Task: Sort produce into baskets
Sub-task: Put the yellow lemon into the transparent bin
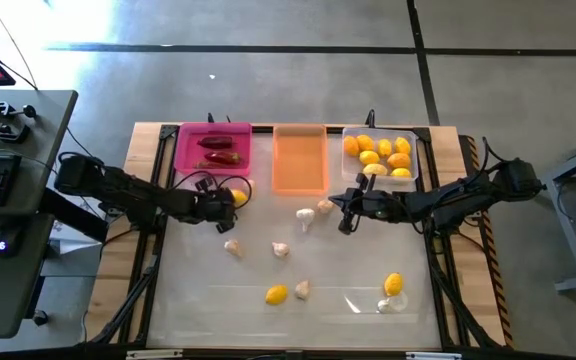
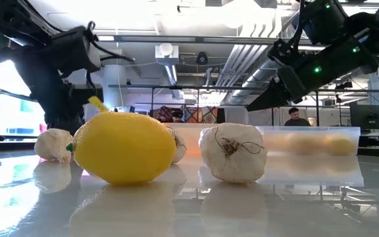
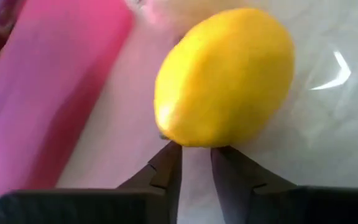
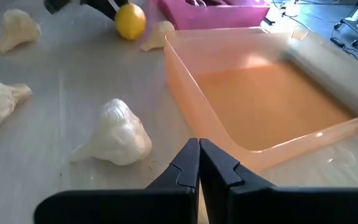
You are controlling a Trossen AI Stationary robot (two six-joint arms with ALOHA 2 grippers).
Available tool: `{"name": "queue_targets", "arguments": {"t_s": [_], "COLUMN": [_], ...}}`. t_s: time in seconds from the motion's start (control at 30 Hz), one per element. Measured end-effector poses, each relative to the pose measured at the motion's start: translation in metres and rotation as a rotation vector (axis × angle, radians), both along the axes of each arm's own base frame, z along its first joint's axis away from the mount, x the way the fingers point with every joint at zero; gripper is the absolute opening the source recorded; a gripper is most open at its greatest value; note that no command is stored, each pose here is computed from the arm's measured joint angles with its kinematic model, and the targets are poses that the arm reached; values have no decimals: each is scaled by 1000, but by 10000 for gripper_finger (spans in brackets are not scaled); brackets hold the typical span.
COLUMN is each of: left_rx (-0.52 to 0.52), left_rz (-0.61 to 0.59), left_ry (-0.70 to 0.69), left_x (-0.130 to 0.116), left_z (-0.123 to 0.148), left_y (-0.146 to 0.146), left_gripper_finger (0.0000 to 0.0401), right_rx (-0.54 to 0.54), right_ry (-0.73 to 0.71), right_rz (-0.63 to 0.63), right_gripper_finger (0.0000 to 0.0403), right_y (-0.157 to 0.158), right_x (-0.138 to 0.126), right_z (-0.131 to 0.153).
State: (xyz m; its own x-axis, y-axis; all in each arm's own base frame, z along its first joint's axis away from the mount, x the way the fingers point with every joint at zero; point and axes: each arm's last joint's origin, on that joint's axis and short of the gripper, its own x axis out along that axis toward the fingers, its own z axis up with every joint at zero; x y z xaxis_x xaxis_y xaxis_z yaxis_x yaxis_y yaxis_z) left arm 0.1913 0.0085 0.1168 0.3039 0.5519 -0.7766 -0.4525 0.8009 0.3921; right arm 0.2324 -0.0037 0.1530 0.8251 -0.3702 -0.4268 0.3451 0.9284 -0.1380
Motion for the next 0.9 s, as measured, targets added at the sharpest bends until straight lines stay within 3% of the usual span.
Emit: {"name": "queue_targets", "arguments": {"t_s": [0.17, 0.33, 0.57, 0.9], "left_rx": [-6, -62, -166, -250], "left_rz": [-74, -203, -296, -217], "left_ry": [-37, -4, 2, 93], "left_x": [4, 5, 6, 7], "left_z": [5, 6, 6, 18], "left_y": [-5, -10, -13, -15], "left_gripper_finger": [46, 52, 108, 200], "right_rx": [1, 12, 13, 17], "right_ry": [6, 6, 6, 6], "right_rz": [3, 23, 25, 32], "right_gripper_finger": [0, 0, 0, 0], "right_y": [0, 1, 1, 1], "right_x": [0, 0, 0, 0], "right_z": [-1, -1, -1, -1]}}
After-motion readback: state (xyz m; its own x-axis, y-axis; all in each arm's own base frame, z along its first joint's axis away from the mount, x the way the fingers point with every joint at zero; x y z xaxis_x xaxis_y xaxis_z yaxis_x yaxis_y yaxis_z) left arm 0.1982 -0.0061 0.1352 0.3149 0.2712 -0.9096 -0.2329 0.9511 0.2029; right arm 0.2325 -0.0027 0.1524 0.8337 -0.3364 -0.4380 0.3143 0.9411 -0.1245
